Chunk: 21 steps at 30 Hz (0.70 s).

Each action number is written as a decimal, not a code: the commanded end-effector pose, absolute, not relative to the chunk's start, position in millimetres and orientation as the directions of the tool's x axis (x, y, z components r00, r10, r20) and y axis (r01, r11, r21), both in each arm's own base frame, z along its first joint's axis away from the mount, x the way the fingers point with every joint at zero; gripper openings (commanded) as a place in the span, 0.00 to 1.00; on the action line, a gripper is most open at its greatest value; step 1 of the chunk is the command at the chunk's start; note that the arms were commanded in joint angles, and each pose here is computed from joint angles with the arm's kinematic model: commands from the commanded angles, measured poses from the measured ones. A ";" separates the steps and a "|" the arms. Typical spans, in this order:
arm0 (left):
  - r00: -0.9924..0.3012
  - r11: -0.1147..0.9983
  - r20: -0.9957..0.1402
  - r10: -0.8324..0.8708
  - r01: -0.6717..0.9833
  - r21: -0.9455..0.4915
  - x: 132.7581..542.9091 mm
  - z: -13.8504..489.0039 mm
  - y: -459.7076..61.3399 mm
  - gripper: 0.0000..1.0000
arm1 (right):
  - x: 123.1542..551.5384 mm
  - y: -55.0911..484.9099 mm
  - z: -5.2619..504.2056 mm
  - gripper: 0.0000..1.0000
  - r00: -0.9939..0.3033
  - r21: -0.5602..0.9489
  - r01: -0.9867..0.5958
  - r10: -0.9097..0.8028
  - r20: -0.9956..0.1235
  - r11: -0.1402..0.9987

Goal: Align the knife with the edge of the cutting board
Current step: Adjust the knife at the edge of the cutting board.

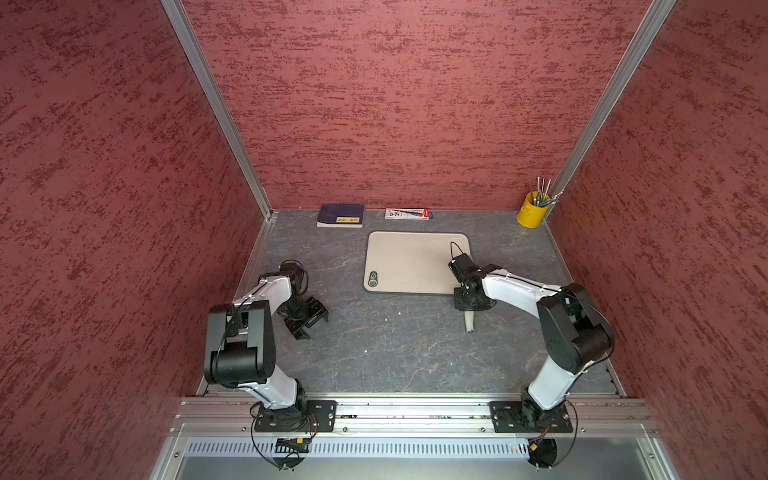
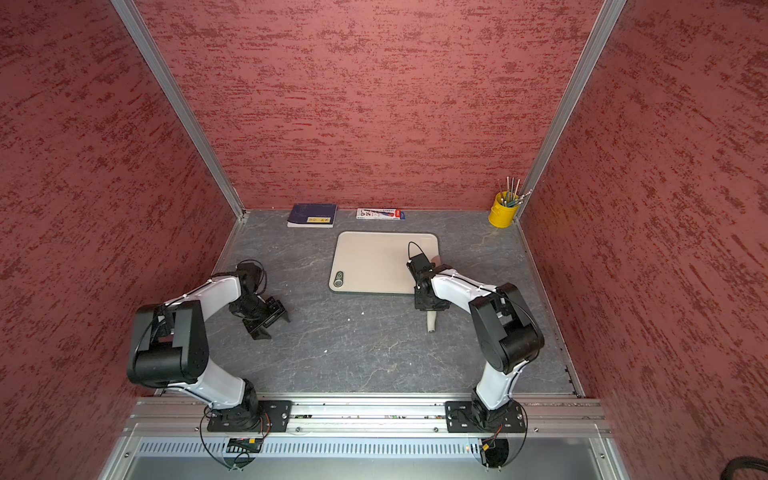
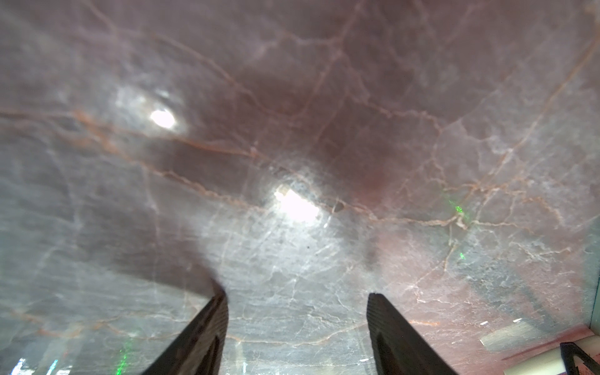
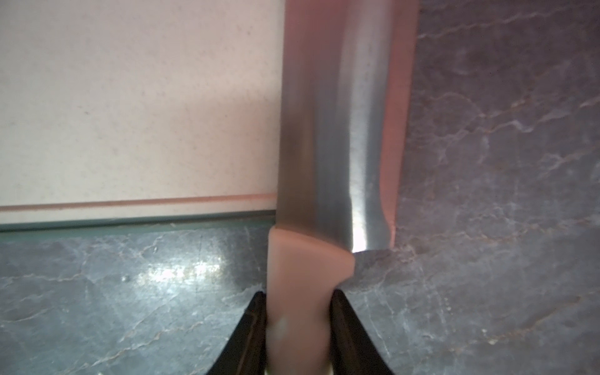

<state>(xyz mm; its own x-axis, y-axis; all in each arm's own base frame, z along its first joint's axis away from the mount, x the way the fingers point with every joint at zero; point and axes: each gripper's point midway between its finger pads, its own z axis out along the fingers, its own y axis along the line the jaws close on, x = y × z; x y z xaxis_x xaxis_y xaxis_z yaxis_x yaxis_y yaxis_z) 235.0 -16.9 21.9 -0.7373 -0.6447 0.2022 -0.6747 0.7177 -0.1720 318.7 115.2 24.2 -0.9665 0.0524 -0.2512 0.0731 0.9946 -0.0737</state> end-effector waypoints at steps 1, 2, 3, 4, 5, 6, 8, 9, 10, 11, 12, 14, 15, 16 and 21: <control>-0.751 0.730 0.192 -0.632 -0.660 -0.178 240.6 24.0 -17.6 0.72 | 338.3 119.7 36.8 0.30 -0.946 -0.036 0.094 0.078 -0.314 0.995; -0.751 0.731 0.192 -0.631 -0.659 -0.178 240.5 24.2 -17.9 0.72 | 338.1 119.9 36.1 0.30 -0.947 -0.035 0.093 0.078 -0.312 0.995; -0.751 0.730 0.193 -0.631 -0.659 -0.177 240.2 23.8 -18.0 0.72 | 337.8 120.6 35.9 0.30 -0.947 -0.031 0.094 0.080 -0.310 0.995; -0.751 0.731 0.193 -0.631 -0.660 -0.177 240.2 23.8 -17.8 0.72 | 338.2 120.3 36.1 0.30 -0.947 -0.030 0.098 0.084 -0.311 0.995; -0.752 0.731 0.194 -0.631 -0.659 -0.178 239.8 23.9 -18.2 0.72 | 337.8 120.9 36.1 0.30 -0.947 -0.026 0.097 0.084 -0.311 0.995; -0.752 0.731 0.191 -0.630 -0.658 -0.180 240.4 24.4 -18.1 0.72 | 338.1 122.2 36.2 0.30 -0.946 -0.021 0.092 0.081 -0.312 0.996; -0.752 0.731 0.191 -0.631 -0.659 -0.178 240.4 24.4 -17.9 0.72 | 337.8 122.1 35.8 0.30 -0.947 -0.021 0.093 0.082 -0.311 0.995; -0.751 0.730 0.191 -0.632 -0.660 -0.179 240.5 24.4 -17.8 0.72 | 337.8 122.1 35.8 0.30 -0.947 -0.021 0.092 0.081 -0.310 0.996; -0.751 0.731 0.191 -0.631 -0.659 -0.178 240.1 24.2 -17.9 0.72 | 338.1 122.1 36.3 0.30 -0.947 -0.020 0.091 0.081 -0.311 0.996; -0.752 0.731 0.191 -0.631 -0.659 -0.178 240.3 24.3 -17.8 0.72 | 337.7 122.7 35.9 0.30 -0.947 -0.019 0.090 0.080 -0.310 0.996; -0.752 0.731 0.193 -0.631 -0.659 -0.178 239.8 23.9 -18.0 0.72 | 337.6 123.1 35.8 0.30 -0.948 -0.017 0.086 0.077 -0.310 0.996; -0.751 0.730 0.193 -0.631 -0.660 -0.178 239.9 24.1 -18.1 0.72 | 337.2 122.2 35.8 0.30 -0.947 -0.020 0.090 0.079 -0.310 0.996; -0.752 0.731 0.192 -0.631 -0.659 -0.178 240.0 24.1 -17.9 0.72 | 337.1 121.5 36.2 0.30 -0.947 -0.021 0.091 0.080 -0.311 0.996; -0.753 0.732 0.191 -0.630 -0.658 -0.179 240.2 24.1 -18.2 0.72 | 337.3 122.2 36.2 0.30 -0.947 -0.020 0.089 0.079 -0.310 0.996; -0.753 0.732 0.192 -0.629 -0.657 -0.179 239.9 23.9 -18.4 0.72 | 336.6 121.5 34.1 0.29 -0.951 -0.029 0.089 0.076 -0.300 0.996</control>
<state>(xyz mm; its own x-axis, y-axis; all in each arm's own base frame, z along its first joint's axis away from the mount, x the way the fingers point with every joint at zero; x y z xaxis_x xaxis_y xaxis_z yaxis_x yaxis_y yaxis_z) 235.0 -17.0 21.9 -0.7377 -0.6441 0.2022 -0.6742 0.7182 -0.1720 318.8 117.4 24.0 -0.9670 0.0529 -0.2490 0.0704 0.9956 -0.0618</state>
